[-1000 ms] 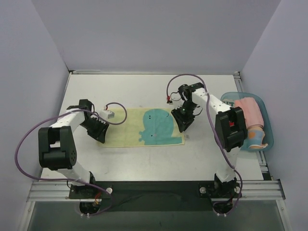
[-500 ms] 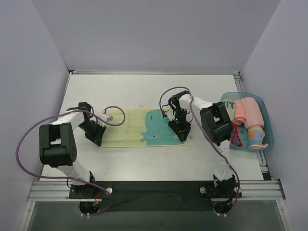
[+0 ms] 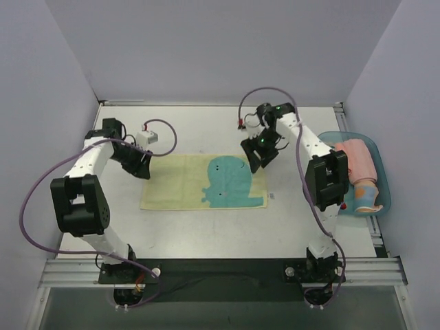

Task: Roll the towels
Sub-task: Flatten the towel, then fold the towel

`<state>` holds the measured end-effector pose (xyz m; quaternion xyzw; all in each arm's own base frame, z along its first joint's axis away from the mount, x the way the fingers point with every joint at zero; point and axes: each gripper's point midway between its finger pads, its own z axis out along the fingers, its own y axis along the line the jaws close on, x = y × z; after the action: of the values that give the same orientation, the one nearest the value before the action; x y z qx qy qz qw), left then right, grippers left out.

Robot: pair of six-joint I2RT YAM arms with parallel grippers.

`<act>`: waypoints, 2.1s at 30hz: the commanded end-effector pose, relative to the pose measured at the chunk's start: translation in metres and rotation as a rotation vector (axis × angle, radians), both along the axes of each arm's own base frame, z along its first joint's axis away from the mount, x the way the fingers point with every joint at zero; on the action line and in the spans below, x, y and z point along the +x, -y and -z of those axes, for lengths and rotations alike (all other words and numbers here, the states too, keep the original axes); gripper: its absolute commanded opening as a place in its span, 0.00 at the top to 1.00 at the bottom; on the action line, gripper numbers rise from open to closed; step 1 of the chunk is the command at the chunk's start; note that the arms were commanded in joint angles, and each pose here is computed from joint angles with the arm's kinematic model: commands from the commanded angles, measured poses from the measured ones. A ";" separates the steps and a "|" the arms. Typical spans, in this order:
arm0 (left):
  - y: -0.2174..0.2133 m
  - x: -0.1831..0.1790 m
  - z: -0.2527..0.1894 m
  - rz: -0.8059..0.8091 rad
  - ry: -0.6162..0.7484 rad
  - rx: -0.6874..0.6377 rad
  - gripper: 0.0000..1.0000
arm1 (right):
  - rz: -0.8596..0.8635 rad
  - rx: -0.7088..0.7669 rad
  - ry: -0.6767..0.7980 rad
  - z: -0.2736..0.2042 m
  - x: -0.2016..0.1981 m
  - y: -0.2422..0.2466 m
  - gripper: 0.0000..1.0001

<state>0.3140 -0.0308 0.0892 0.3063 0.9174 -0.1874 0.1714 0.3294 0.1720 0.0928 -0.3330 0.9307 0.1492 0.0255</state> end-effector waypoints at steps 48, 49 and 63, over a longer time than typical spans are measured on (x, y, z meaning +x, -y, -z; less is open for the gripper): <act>-0.025 0.166 0.028 -0.222 0.155 0.001 0.53 | 0.259 -0.101 0.064 0.090 0.120 0.025 1.00; -0.023 0.167 0.030 -0.216 0.151 -0.002 0.53 | 0.259 -0.100 0.062 0.091 0.120 0.025 1.00; -0.009 0.176 0.055 -0.133 0.154 0.091 0.53 | 0.262 -0.093 0.068 0.086 0.121 0.029 1.00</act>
<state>0.4696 -0.0285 0.0252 0.2501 0.9345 -0.1386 0.2123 0.4621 0.1541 0.0122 -0.2120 0.9677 0.1052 0.0866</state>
